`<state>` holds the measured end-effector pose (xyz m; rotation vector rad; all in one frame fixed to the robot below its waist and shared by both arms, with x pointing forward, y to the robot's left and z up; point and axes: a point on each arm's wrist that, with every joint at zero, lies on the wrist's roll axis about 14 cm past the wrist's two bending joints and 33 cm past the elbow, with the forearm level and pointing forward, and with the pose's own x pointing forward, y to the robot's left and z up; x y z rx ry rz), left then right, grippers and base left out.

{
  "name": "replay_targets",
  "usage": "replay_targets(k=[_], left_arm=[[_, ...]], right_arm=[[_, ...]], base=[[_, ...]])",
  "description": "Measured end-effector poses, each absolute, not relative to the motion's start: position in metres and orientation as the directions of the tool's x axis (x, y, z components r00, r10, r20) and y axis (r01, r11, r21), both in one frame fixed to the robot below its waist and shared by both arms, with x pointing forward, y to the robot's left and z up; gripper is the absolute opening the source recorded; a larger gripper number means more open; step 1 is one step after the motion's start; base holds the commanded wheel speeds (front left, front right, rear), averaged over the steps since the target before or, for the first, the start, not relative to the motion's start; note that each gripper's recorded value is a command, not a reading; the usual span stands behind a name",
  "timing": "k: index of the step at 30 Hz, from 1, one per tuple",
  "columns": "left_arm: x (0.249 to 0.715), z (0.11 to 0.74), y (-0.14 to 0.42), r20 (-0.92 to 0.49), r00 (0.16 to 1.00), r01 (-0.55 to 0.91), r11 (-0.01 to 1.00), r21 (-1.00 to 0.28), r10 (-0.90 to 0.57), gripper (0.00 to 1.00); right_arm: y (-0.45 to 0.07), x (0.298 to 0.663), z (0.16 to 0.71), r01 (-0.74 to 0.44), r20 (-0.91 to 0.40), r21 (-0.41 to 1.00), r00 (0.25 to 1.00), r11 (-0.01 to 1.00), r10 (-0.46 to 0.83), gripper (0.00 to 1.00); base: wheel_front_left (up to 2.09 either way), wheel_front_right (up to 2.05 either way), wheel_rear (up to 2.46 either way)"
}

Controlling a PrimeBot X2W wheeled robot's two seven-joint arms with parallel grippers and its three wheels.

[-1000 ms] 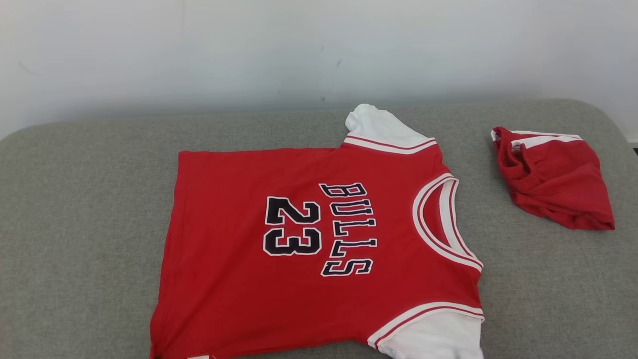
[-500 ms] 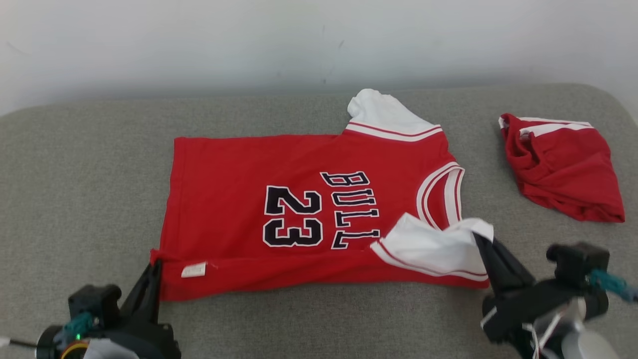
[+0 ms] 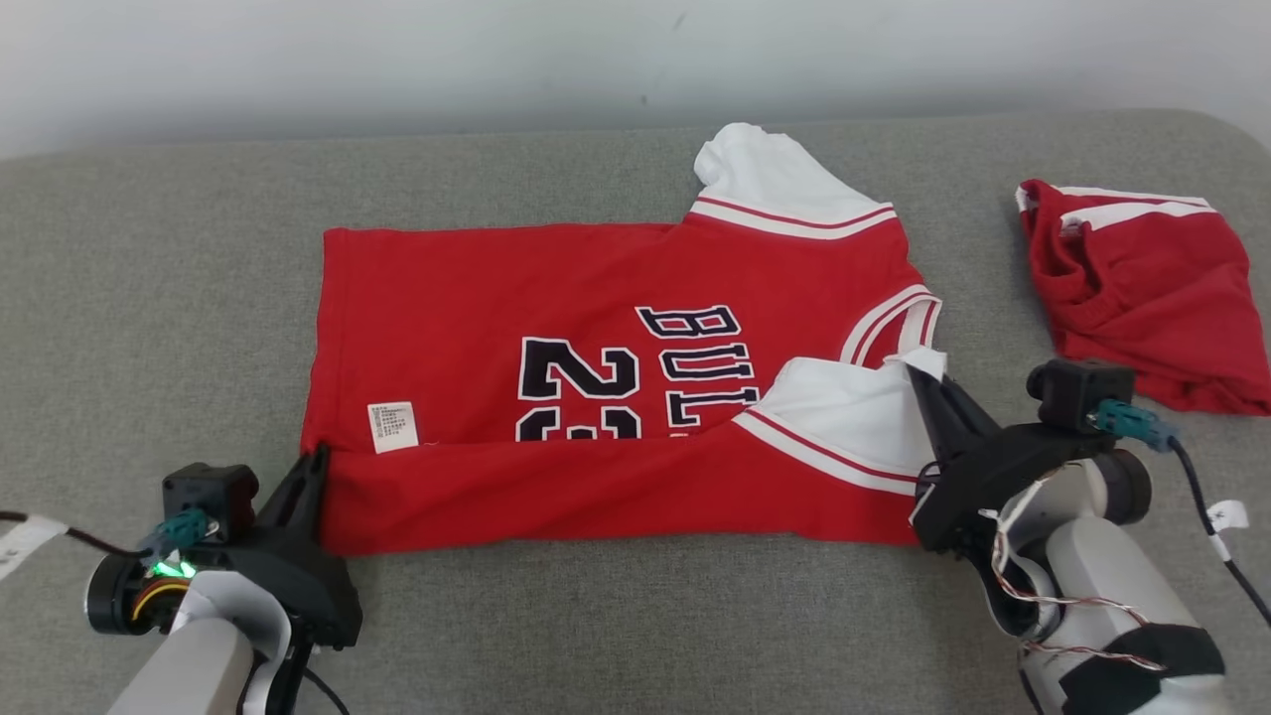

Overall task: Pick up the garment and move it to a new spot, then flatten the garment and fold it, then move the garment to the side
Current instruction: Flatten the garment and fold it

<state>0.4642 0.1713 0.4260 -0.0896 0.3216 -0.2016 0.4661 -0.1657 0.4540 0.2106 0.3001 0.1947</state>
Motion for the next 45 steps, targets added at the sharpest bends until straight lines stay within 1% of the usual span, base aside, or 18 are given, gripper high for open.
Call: replay_targets(k=[1, 2, 3, 8, 11, 14, 21, 26, 30, 31, 32, 33, 34, 35, 40, 45], left_arm=[[0.466, 0.423, 0.171, -0.315, 0.926, 0.179, 0.977, -0.118, -0.207, 0.00], [0.466, 0.419, 0.172, -0.326, 0.923, 0.176, 0.978, -0.111, -0.203, 0.58], [0.467, 0.418, 0.172, -0.323, 0.924, 0.178, 0.978, -0.108, -0.203, 1.00], [0.469, 0.422, 0.174, -0.284, 0.941, 0.162, 0.982, -0.101, -0.184, 1.00], [0.467, 0.428, 0.178, -0.257, 0.952, 0.145, 0.984, -0.103, -0.167, 1.00], [0.458, 0.429, 0.176, -0.246, 0.955, 0.140, 0.982, -0.124, -0.167, 1.00], [0.426, 0.404, 0.176, -0.305, 0.940, 0.111, 0.983, -0.146, -0.151, 1.00], [0.425, 0.399, 0.173, -0.311, 0.939, 0.106, 0.983, -0.149, -0.148, 1.00], [0.420, 0.386, 0.176, -0.351, 0.926, 0.091, 0.986, -0.141, -0.135, 1.00], [0.419, 0.385, 0.175, -0.355, 0.925, 0.090, 0.986, -0.144, -0.136, 1.00], [0.418, 0.383, 0.175, -0.362, 0.922, 0.087, 0.985, -0.148, -0.135, 0.97], [0.417, 0.381, 0.175, -0.366, 0.920, 0.086, 0.985, -0.152, -0.137, 0.39], [0.417, 0.381, 0.176, -0.369, 0.920, 0.082, 0.985, -0.151, -0.133, 0.13], [0.418, 0.382, 0.176, -0.367, 0.921, 0.082, 0.985, -0.151, -0.133, 0.00], [0.417, 0.392, 0.171, -0.338, 0.929, 0.098, 0.981, -0.169, -0.151, 0.00], [0.395, 0.394, 0.168, -0.326, 0.933, 0.096, 0.978, -0.187, -0.155, 0.00]], right_arm=[[-0.165, 0.468, 0.451, -0.152, -0.277, 0.242, 0.936, 0.958, 0.218, 0.44], [-0.162, 0.469, 0.448, -0.151, -0.278, 0.246, 0.935, 0.957, 0.219, 1.00], [-0.161, 0.470, 0.446, -0.153, -0.278, 0.244, 0.935, 0.958, 0.220, 1.00], [-0.165, 0.473, 0.452, -0.140, -0.214, 0.251, 0.957, 0.958, 0.196, 1.00], [-0.172, 0.468, 0.456, -0.130, -0.178, 0.252, 0.968, 0.959, 0.178, 1.00], [-0.177, 0.452, 0.447, -0.123, -0.188, 0.245, 0.967, 0.962, 0.172, 1.00], [-0.183, 0.412, 0.414, -0.108, -0.271, 0.231, 0.947, 0.967, 0.171, 1.00], [-0.183, 0.405, 0.399, -0.101, -0.312, 0.225, 0.935, 0.969, 0.170, 1.00], [-0.182, 0.401, 0.386, -0.089, -0.352, 0.224, 0.921, 0.971, 0.165, 1.00], [-0.180, 0.401, 0.385, -0.091, -0.356, 0.225, 0.919, 0.970, 0.168, 0.40], [-0.179, 0.401, 0.384, -0.091, -0.359, 0.226, 0.918, 0.970, 0.169, 0.00], [-0.179, 0.400, 0.383, -0.090, -0.361, 0.226, 0.917, 0.970, 0.169, 0.00], [-0.179, 0.400, 0.383, -0.089, -0.363, 0.225, 0.916, 0.970, 0.168, 0.00], [-0.179, 0.399, 0.382, -0.089, -0.364, 0.225, 0.916, 0.970, 0.168, 0.00], [-0.179, 0.398, 0.390, -0.076, -0.335, 0.247, 0.929, 0.966, 0.158, 0.00], [-0.180, 0.378, 0.394, -0.068, -0.316, 0.271, 0.936, 0.960, 0.156, 0.00]], base=[[0.00, 0.00, 0.00], [0.00, 0.00, 0.00], [0.00, 0.00, 0.00], [0.00, 0.00, 0.00], [0.00, 0.00, 0.00], [0.00, 0.00, 0.00], [0.00, 0.00, 0.00], [0.00, 0.00, 0.00], [0.00, 0.00, 0.00], [0.00, 0.00, 0.00], [0.00, 0.00, 0.00], [0.00, 0.00, 0.00], [0.00, 0.00, 0.00], [0.00, 0.00, 0.00], [0.00, 0.00, 0.00], [0.00, 0.00, 0.00]])
